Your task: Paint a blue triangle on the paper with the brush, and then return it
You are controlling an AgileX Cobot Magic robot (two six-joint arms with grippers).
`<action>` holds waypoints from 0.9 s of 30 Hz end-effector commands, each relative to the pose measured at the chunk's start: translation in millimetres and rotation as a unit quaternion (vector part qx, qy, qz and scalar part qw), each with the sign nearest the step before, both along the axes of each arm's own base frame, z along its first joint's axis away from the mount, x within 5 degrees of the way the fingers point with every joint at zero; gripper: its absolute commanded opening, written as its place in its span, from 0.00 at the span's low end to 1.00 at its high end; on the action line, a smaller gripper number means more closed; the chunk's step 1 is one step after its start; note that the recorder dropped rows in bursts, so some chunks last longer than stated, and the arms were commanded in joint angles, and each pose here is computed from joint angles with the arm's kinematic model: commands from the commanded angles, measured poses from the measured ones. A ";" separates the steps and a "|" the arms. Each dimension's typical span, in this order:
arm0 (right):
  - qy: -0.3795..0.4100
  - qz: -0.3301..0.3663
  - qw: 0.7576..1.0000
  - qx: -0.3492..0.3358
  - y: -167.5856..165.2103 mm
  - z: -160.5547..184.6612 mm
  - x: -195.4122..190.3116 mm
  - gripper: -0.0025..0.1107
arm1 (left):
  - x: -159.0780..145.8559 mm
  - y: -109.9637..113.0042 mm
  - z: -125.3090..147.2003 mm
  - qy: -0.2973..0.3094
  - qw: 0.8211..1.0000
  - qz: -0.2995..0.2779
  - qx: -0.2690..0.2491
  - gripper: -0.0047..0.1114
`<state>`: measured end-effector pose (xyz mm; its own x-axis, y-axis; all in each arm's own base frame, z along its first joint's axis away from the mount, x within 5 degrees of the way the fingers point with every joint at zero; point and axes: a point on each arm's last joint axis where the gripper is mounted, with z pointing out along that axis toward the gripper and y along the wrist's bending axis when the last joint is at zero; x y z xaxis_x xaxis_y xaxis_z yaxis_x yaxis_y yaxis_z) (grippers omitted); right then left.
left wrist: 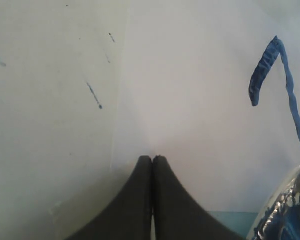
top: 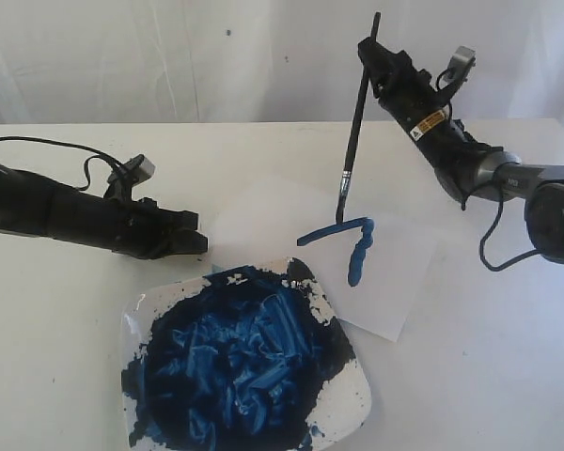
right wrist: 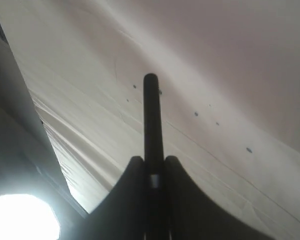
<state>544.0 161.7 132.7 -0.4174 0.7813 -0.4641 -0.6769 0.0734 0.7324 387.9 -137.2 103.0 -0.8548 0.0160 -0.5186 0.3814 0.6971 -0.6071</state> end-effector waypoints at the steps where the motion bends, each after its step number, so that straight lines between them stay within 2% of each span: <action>1: 0.000 -0.009 1.000 0.009 -3.8 -1.6 -0.5 0.02 | -5.6 0.9 -22.0 0.034 0.999 0.008 0.019 0.04; 8: 0.079 -0.057 0.993 0.072 -9.0 -32.9 -7.1 0.02 | -5.6 0.9 -22.0 0.034 0.999 0.008 0.019 0.04; 13: 0.087 -0.072 0.988 0.108 8.3 -31.5 -11.3 0.02 | -5.6 0.9 -22.0 0.034 0.999 0.008 0.019 0.04; 27: 0.051 -0.100 0.992 0.050 12.4 -33.5 -13.7 0.02 | -5.6 0.9 -22.0 0.034 0.999 0.008 0.019 0.04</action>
